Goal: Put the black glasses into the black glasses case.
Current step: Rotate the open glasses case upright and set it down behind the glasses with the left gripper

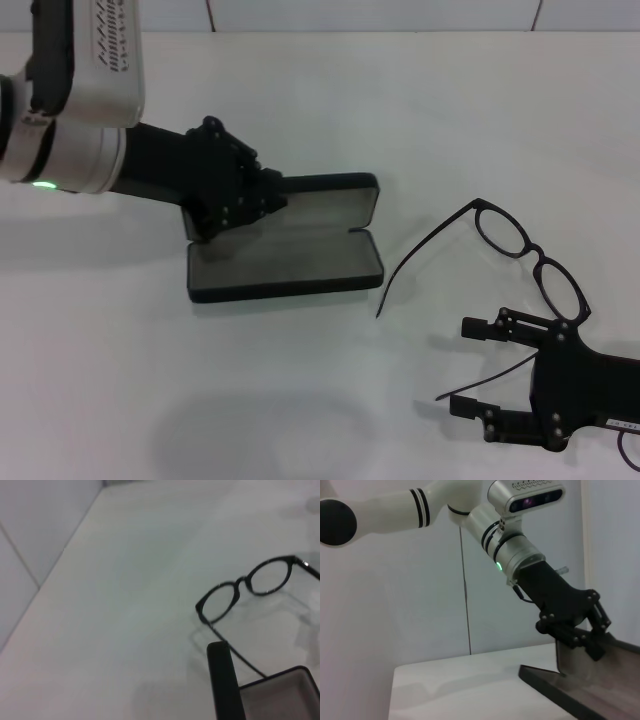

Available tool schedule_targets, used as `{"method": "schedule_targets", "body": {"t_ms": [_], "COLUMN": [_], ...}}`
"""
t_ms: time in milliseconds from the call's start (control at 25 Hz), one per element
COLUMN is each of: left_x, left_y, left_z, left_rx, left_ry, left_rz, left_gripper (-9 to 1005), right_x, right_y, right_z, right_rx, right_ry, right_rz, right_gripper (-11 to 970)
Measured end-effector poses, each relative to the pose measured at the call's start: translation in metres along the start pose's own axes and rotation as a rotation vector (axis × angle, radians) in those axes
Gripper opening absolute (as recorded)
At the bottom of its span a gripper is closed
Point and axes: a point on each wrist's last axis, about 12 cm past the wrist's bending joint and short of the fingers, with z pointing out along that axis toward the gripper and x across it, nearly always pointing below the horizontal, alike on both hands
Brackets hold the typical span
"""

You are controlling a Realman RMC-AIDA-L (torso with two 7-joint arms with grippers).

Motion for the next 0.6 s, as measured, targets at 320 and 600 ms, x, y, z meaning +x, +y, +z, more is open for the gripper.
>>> {"method": "schedule_targets", "body": {"t_ms": [320,600], "left_x": [0.010,0.017], "left_y": [0.003,0.007], "left_z": [0.015,0.027], "left_rx": [-0.033,-0.077], "left_ry": [-0.053,-0.086], "left_rz": [0.108,0.185], "left_gripper": [200,197], "right_x": [0.000,0.000], "right_y": [0.000,0.000], "right_z": [0.000,0.000], "right_rx": [0.000,0.001], "right_ry": [0.000,0.000], "right_rz": [0.000,0.001], "right_gripper": [757,757]}}
